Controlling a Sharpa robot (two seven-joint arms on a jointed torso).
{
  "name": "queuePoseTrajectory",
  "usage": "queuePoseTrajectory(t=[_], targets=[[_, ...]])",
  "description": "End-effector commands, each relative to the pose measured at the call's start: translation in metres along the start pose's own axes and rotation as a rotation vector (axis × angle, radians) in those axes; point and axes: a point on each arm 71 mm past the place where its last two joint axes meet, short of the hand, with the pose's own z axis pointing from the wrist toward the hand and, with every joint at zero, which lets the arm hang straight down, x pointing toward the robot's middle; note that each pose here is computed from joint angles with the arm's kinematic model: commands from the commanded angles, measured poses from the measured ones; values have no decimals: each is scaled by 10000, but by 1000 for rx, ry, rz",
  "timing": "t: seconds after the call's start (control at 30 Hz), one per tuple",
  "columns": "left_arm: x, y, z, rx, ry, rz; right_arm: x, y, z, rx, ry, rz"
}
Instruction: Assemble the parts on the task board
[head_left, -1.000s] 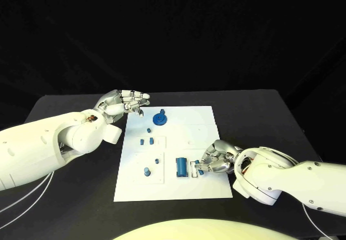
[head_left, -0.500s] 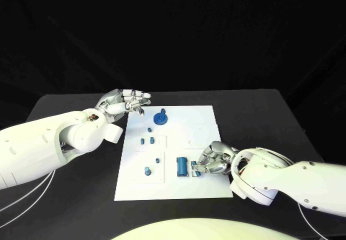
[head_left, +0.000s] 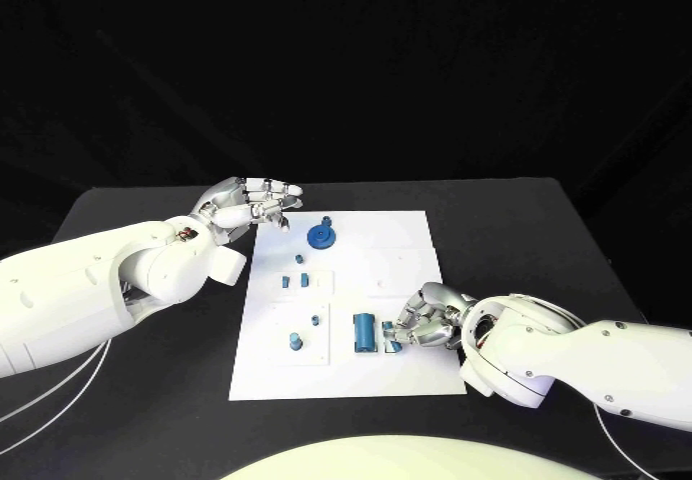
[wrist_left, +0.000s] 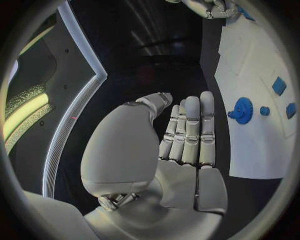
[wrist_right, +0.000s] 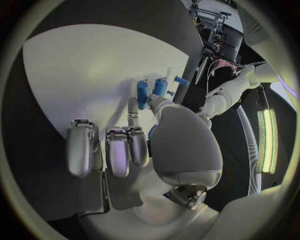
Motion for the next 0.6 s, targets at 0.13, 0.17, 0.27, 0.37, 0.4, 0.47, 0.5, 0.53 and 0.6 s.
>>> queuePoseTrajectory(t=[0.13, 0.17, 0.27, 0.37, 0.4, 0.47, 0.5, 0.53, 0.6], targets=[[18, -10, 5, 9, 14, -8, 13, 10, 7, -16, 9, -26], [18, -10, 5, 9, 14, -8, 13, 11, 8, -17, 8, -26], [17, -9, 6, 8, 14, -8, 12, 14, 9, -19, 6, -27], [15, -9, 5, 8, 13, -8, 9, 11, 11, -19, 5, -28], [15, -9, 5, 8, 13, -8, 9, 11, 11, -19, 4, -28], [14, -8, 6, 8, 13, -8, 12, 15, 12, -20, 5, -29], [14, -8, 6, 8, 13, -8, 13, 17, 12, -21, 6, -29], [14, -8, 6, 7, 13, -8, 15, 19, 12, -22, 7, -30], [14, -8, 6, 7, 13, -8, 17, 21, 10, -23, 8, -30]])
